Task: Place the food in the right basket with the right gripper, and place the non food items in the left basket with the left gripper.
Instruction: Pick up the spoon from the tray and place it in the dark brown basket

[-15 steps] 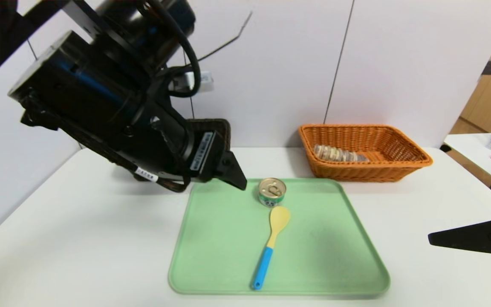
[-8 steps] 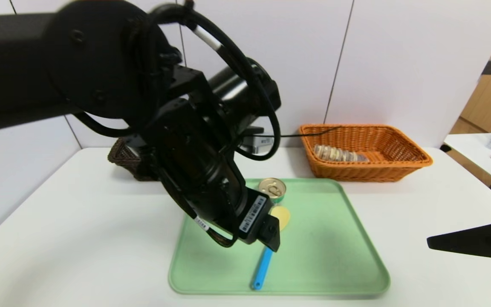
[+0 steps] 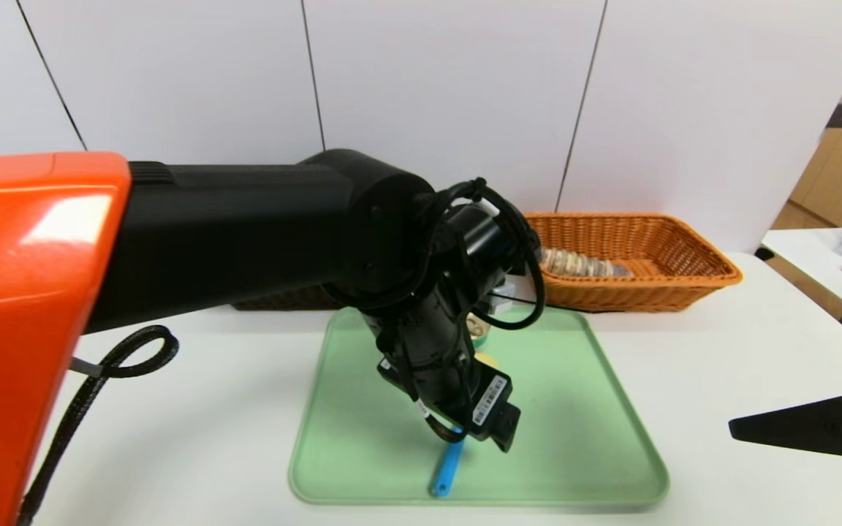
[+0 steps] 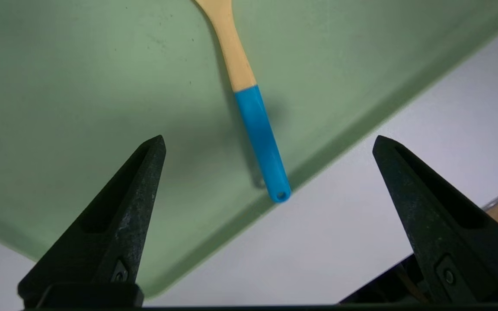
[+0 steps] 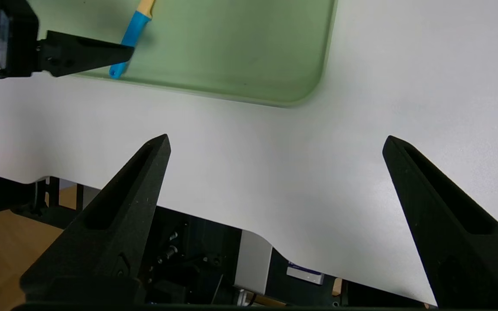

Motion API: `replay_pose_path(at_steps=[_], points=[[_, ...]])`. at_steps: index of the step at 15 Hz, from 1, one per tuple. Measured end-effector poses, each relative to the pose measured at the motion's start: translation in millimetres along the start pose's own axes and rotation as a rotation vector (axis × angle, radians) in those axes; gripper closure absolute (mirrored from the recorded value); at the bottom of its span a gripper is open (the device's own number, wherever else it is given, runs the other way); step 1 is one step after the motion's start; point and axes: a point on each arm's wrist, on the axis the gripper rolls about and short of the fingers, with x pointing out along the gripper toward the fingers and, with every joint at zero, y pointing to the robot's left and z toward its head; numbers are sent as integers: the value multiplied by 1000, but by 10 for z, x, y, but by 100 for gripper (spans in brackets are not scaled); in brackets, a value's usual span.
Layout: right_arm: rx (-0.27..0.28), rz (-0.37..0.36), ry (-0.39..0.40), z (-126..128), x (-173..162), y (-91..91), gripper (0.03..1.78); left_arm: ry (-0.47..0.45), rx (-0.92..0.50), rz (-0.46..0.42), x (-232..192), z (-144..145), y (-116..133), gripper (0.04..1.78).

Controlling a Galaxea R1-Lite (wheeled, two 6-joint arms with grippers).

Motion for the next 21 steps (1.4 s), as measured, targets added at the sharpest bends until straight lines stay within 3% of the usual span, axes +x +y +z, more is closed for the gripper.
replay_pose_path(at_steps=[3,14,16,21], points=[[0,-4,8,-19,14,-9,11,-4,-19,72,214,48,8,13],[-1,-10,32,-90,48,-41,11,27,-47,86,466,69,5,13],[-9,-8,29,-95,39,-42,11,31,-45,88,503,71,5,51],[-32,1,17,-111,2,-41,11,44,-42,91,554,67,7,107]])
